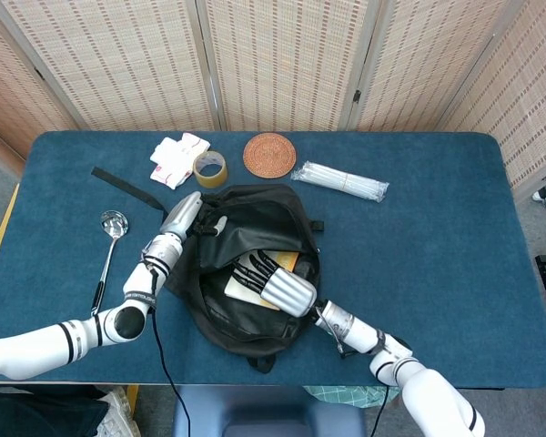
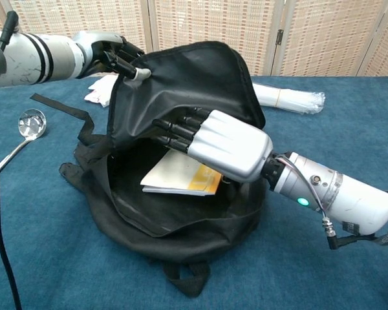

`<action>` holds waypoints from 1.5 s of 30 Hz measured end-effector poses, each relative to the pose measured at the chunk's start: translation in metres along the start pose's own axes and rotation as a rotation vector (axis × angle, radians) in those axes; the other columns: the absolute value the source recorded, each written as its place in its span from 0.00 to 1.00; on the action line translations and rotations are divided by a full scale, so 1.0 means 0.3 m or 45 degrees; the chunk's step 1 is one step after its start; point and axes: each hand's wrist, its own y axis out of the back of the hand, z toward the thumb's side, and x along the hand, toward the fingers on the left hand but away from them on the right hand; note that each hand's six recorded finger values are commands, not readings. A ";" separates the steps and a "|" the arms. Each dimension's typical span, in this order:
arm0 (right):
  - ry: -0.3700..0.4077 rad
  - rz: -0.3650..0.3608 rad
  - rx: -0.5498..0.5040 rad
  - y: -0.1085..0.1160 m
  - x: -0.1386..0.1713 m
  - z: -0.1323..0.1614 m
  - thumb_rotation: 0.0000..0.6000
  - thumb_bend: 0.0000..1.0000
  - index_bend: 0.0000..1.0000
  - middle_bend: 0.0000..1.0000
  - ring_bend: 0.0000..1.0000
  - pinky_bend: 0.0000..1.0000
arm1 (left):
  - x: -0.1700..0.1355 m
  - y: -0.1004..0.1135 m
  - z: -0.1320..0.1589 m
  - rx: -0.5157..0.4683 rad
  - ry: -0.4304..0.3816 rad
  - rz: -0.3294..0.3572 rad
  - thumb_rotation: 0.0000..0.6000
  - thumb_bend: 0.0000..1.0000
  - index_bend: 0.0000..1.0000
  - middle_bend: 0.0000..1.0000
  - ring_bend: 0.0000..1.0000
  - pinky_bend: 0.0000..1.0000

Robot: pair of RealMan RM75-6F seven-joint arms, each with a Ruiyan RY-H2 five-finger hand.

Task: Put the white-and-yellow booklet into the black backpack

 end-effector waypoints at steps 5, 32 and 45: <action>-0.017 -0.006 -0.010 0.004 0.017 -0.012 1.00 0.13 0.00 0.01 0.15 0.00 | -0.003 -0.001 0.003 0.000 0.000 -0.001 1.00 0.61 0.55 0.37 0.29 0.13; -0.248 -0.085 -0.082 0.213 0.518 -0.272 1.00 0.12 0.00 0.06 0.15 0.00 | -0.144 -0.040 0.013 0.108 -0.095 -0.136 1.00 0.39 0.26 0.22 0.15 0.06; -0.497 0.144 -0.395 0.239 0.716 -0.429 1.00 0.34 0.01 0.13 0.29 0.17 | -0.255 0.069 -0.099 0.246 -0.128 0.047 1.00 0.40 0.36 0.22 0.20 0.07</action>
